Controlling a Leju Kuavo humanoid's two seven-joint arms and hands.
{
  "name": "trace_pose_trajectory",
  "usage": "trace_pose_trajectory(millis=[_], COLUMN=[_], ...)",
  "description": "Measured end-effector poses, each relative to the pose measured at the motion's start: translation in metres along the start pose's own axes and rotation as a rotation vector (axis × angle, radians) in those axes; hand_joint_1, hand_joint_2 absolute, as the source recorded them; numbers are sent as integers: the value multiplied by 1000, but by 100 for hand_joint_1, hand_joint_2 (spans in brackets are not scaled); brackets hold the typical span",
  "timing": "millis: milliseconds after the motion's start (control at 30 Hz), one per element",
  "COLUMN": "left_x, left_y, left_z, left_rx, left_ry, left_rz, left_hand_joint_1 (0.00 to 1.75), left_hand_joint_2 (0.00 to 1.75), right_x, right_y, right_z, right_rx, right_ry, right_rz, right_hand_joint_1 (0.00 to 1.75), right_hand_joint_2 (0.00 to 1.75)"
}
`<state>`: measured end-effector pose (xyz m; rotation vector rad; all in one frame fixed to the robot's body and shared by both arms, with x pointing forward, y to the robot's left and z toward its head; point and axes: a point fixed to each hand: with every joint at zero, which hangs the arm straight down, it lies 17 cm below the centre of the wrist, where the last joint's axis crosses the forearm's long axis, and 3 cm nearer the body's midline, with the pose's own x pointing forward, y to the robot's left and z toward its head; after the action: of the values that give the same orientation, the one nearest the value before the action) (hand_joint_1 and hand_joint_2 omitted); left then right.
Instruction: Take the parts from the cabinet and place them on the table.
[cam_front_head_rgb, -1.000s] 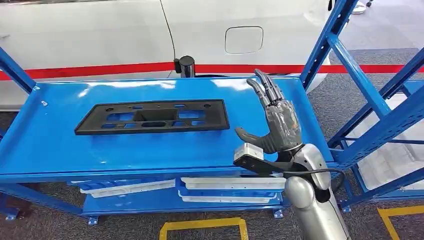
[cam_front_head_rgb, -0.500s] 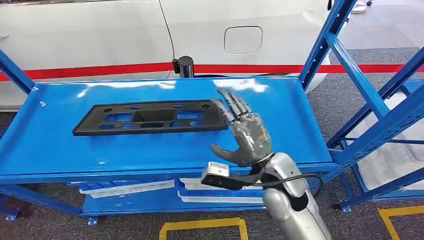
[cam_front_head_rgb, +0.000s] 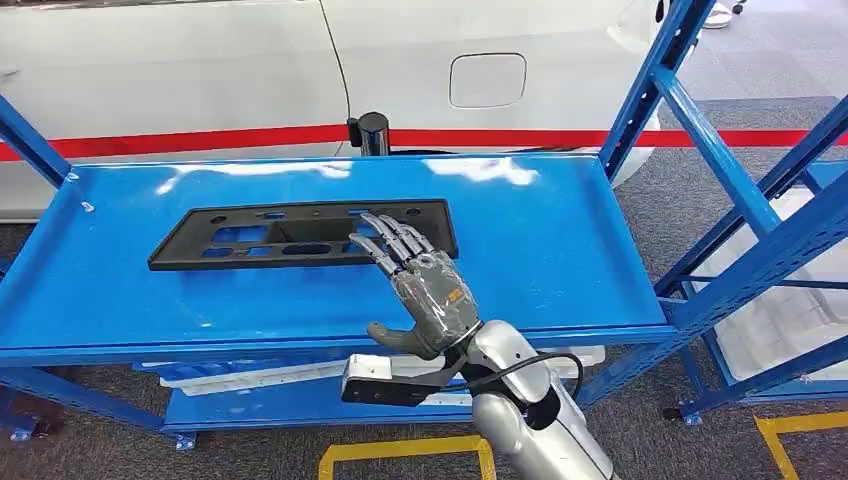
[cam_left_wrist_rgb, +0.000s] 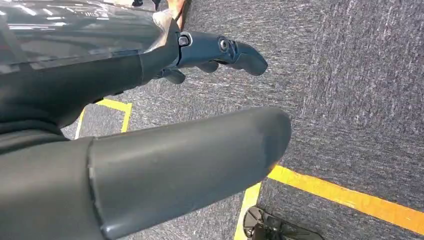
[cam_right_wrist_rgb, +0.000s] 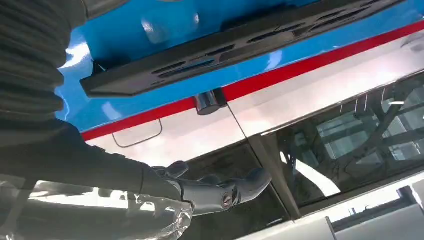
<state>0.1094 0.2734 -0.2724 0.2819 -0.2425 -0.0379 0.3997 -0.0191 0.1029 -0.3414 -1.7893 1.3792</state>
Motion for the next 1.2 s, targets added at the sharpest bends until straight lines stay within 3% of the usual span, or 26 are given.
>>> trace_pose_trajectory(millis=[567, 667, 733, 1000, 1200], left_x=[0, -2, -5, -7, -8], left_y=[0, 2, 3, 3, 3], left_z=[0, 0, 0, 1, 1], left_rx=[0, 25, 31, 32, 32], left_ry=[1, 12, 26, 31, 34], left_rz=[0, 28, 52, 58, 15], left_hand_joint_1=[0, 0, 0, 0, 0], left_hand_joint_2=[0, 0, 0, 0, 0], right_x=[1, 12, 19, 15, -14], right_y=[2, 0, 20, 34, 34], right_z=[-1, -59, -102, -106, -103], right_rx=[4, 50, 152, 201, 165], right_ry=[-3, -55, -16, 20, 136], right_rz=[-6, -86, -92, -96, -51], right_hand_joint_1=[0, 0, 0, 0, 0], right_hand_joint_2=[175, 175, 175, 175, 175])
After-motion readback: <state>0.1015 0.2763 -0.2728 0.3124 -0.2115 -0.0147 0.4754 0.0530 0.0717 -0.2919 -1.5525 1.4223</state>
